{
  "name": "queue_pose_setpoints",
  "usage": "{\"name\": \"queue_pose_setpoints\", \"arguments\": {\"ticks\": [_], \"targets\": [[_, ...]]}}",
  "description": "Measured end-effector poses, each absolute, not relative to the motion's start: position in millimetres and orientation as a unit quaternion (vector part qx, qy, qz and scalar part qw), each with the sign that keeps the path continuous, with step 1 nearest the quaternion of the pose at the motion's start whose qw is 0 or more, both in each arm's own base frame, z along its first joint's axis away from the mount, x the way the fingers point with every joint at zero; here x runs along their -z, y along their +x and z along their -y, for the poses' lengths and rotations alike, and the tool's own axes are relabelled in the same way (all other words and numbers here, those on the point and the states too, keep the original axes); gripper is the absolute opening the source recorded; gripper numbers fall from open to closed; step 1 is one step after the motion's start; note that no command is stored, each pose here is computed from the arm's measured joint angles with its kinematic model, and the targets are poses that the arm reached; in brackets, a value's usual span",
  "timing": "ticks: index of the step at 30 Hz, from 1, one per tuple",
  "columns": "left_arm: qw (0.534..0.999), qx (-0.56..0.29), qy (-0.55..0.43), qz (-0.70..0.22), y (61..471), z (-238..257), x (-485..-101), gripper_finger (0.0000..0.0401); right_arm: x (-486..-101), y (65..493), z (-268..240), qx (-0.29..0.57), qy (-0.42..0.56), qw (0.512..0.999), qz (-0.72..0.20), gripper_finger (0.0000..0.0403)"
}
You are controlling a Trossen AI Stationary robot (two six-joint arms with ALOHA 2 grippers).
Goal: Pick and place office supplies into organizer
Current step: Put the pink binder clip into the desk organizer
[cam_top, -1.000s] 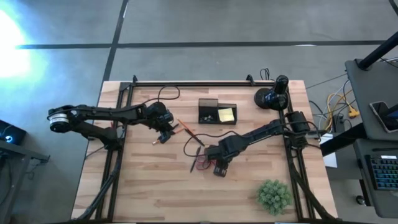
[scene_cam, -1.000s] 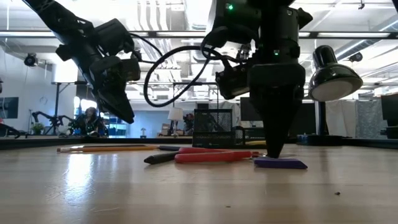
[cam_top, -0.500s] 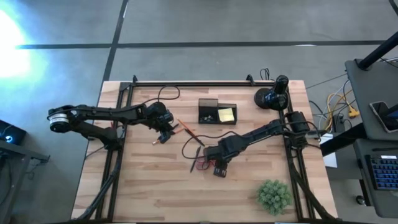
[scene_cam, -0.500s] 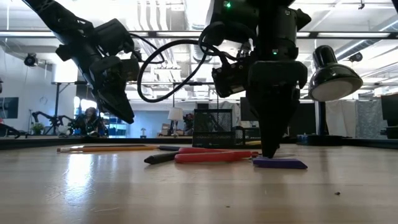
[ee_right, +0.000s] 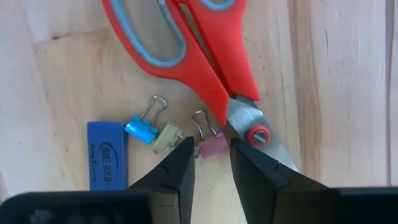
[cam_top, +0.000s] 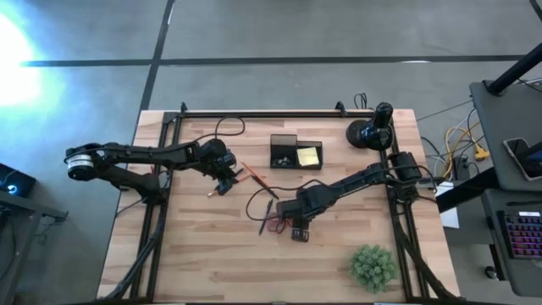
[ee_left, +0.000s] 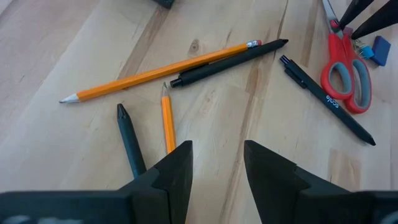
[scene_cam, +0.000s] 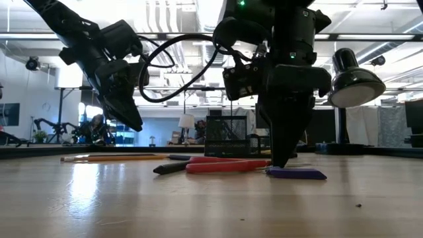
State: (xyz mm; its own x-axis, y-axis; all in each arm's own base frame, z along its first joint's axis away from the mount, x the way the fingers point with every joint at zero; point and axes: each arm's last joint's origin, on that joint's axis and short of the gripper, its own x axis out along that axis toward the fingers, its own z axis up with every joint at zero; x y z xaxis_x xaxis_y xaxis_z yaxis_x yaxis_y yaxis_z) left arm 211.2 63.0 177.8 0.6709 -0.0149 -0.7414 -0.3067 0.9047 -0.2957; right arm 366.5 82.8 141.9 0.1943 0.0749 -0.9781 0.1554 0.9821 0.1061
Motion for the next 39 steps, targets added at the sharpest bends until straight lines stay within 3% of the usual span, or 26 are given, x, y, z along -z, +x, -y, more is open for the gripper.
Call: {"name": "queue_pose_setpoints", "arguments": {"ticks": [14, 23, 30, 39], "targets": [[0.891, -0.082, -0.202, -0.398, 211.1, -63.0, -177.5, 0.0129, -151.5, 361.2, -83.8, 0.039, 0.108, 0.748, -0.654, 0.0044], [0.891, -0.082, -0.202, -0.398, 211.0, -63.0, -177.3, 0.0129, -197.8, 353.8, -77.3, 0.101, 0.160, 0.777, -0.600, 0.0042], [0.891, -0.082, -0.203, -0.398, 211.0, -63.0, -177.3, 0.0129, -216.0, 359.5, -11.9, 0.254, 0.218, 0.788, -0.516, 0.0042], [0.891, -0.083, -0.204, -0.398, 210.9, -63.0, -177.3, 0.0129, -208.5, 360.6, 90.0, 0.318, 0.276, 0.773, -0.474, 0.0042]]}}
